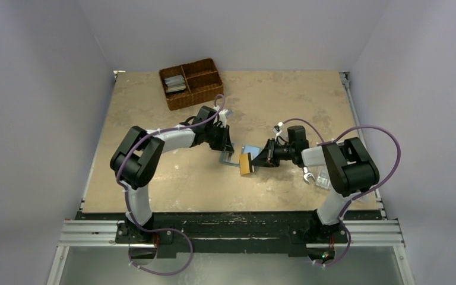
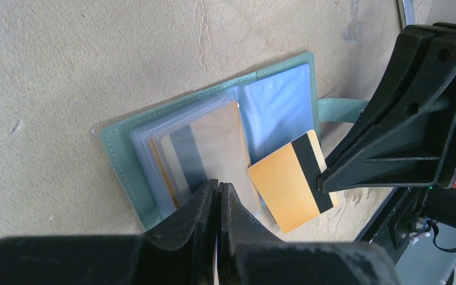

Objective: Put the credit cards into the card holder
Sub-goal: Insert the credit card into the card holder.

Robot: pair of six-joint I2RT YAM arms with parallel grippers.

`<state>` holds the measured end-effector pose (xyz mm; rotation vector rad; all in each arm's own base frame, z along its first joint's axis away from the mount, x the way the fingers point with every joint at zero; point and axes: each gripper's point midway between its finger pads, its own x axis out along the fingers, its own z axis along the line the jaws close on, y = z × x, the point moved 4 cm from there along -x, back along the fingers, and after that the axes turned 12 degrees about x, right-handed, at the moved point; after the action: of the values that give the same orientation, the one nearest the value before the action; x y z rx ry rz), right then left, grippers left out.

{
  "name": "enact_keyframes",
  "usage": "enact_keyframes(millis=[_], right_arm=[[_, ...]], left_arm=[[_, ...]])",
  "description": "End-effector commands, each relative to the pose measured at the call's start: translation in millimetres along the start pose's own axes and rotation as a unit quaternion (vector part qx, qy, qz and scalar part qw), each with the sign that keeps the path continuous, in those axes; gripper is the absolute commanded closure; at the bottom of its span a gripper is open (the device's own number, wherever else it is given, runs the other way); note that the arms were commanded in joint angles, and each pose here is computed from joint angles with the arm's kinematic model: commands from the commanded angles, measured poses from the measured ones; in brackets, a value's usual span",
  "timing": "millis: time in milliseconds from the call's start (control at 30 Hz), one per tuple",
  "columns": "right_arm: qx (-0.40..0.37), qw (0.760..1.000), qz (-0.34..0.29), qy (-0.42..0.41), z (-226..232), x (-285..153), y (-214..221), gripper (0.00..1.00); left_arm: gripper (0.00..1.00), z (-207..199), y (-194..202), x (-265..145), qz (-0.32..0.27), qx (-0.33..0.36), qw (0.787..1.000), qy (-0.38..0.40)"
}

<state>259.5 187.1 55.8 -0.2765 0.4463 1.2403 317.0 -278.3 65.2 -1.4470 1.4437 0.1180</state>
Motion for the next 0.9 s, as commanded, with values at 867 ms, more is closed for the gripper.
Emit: enact_keyframes(millis=[867], right_arm=[[-0.028, 0.998, -0.049, -0.036, 20, 30, -63, 1.00]], left_arm=[[0.96, 10, 17, -6, 0.008, 0.005, 1.000, -0.022]])
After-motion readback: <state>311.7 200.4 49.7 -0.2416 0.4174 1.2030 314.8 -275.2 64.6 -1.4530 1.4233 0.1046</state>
